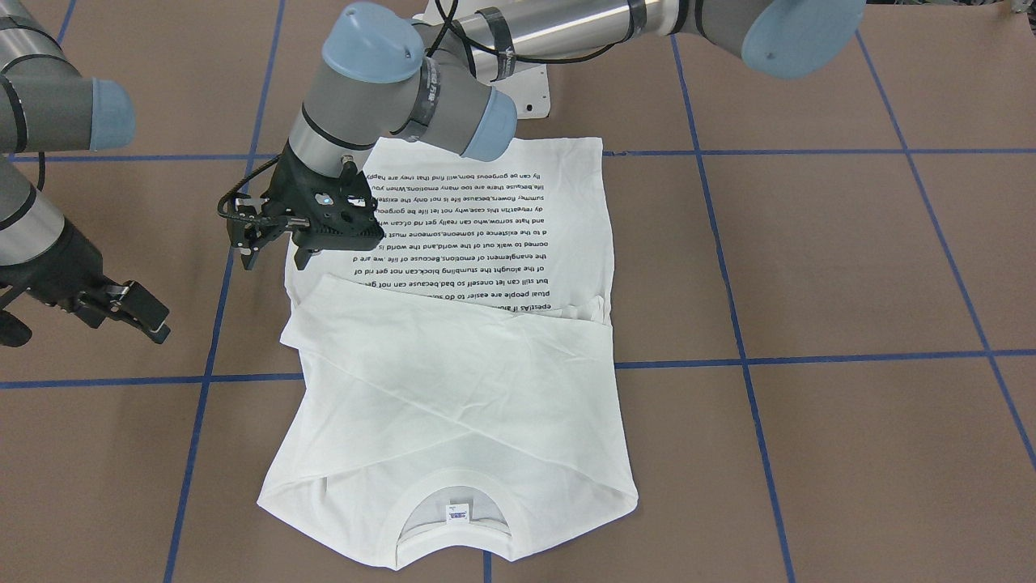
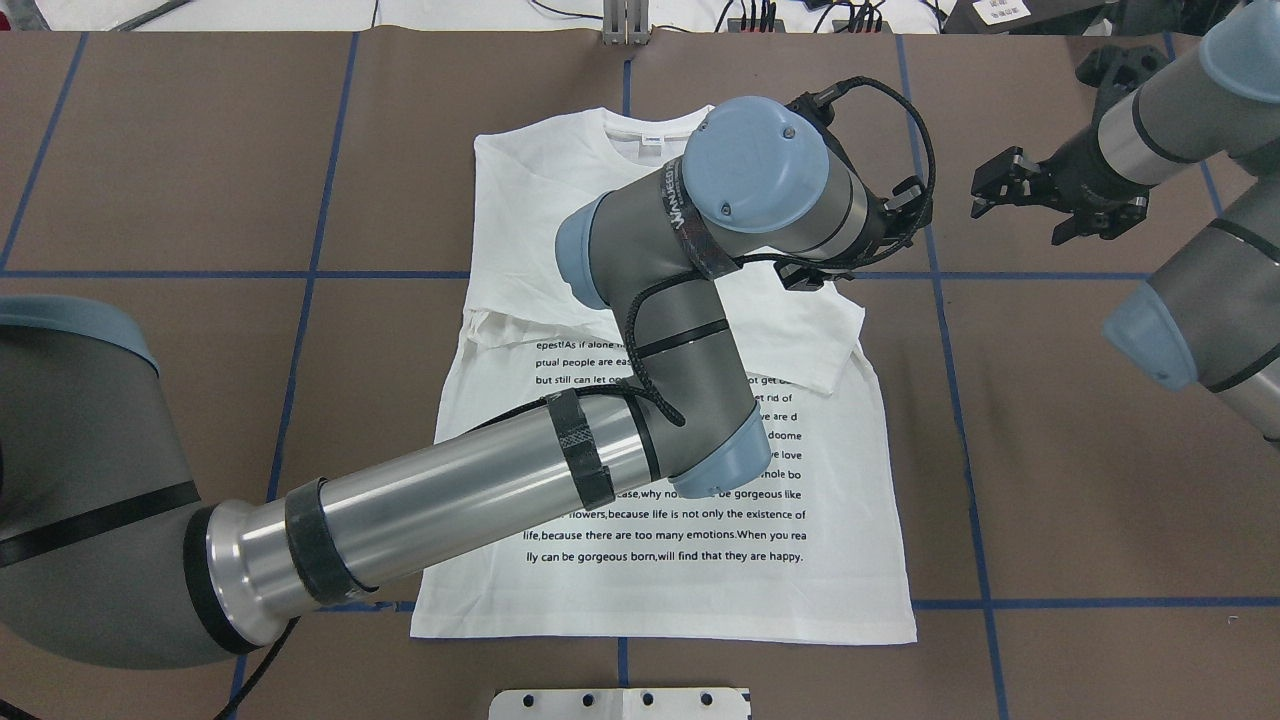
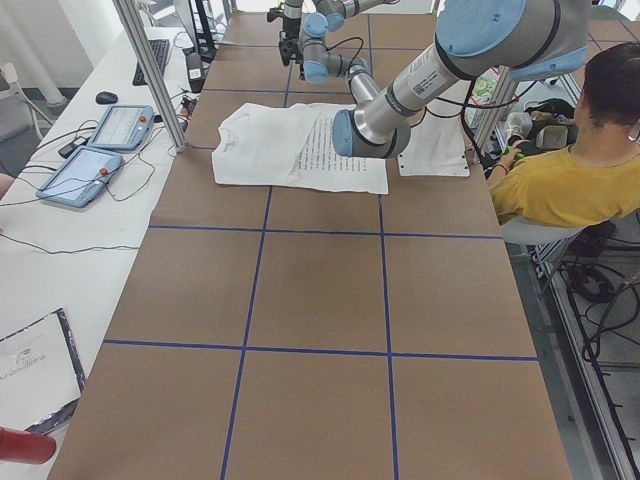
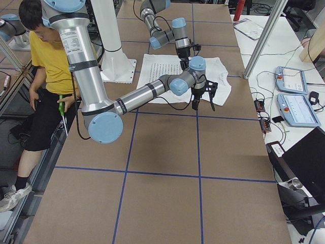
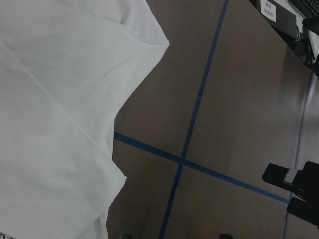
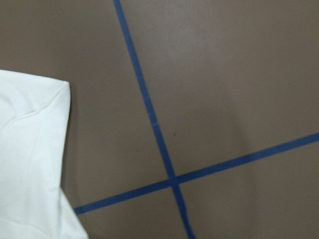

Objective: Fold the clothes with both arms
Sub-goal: 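Release the sleeve and raise the left gripper off the shirt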

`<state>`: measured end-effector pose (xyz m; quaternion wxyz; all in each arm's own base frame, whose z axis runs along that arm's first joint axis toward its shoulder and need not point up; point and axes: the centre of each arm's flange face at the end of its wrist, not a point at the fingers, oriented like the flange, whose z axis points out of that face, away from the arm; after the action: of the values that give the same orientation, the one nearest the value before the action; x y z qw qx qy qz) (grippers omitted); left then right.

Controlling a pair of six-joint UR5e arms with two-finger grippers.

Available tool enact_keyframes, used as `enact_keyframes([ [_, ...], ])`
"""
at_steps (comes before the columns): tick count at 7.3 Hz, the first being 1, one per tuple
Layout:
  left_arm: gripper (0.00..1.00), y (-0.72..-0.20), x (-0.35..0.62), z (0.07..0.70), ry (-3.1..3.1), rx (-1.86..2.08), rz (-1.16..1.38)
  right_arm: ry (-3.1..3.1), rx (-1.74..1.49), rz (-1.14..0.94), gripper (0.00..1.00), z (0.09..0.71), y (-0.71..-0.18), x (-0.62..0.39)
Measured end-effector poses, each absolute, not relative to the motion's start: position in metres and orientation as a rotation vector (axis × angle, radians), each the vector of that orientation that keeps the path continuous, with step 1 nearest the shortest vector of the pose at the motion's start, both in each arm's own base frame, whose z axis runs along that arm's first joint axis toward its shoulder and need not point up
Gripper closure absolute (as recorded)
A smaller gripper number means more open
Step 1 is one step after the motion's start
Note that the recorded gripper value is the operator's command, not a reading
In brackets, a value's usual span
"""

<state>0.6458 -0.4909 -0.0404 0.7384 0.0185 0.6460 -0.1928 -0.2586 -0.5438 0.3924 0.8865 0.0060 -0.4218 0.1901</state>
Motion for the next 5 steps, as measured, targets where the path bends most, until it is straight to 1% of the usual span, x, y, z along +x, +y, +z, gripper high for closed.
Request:
enact_keyframes([
  [1,0.36,-0.492,0.632,-0.031,1.415,0.044,-0.419,-0.911,-0.03,0.447,0.0,0.37,-0.521,-0.28],
  [2,0.36,-0.492,0.609,-0.006,1.41,0.046,-0.399,-0.927,-0.058,0.491,0.0,0.354,-0.491,-0.301],
  [5,0.38,-0.487,0.516,0.079,1.358,0.121,-0.298,-0.91,-0.101,0.655,0.02,0.337,-0.377,-0.368],
])
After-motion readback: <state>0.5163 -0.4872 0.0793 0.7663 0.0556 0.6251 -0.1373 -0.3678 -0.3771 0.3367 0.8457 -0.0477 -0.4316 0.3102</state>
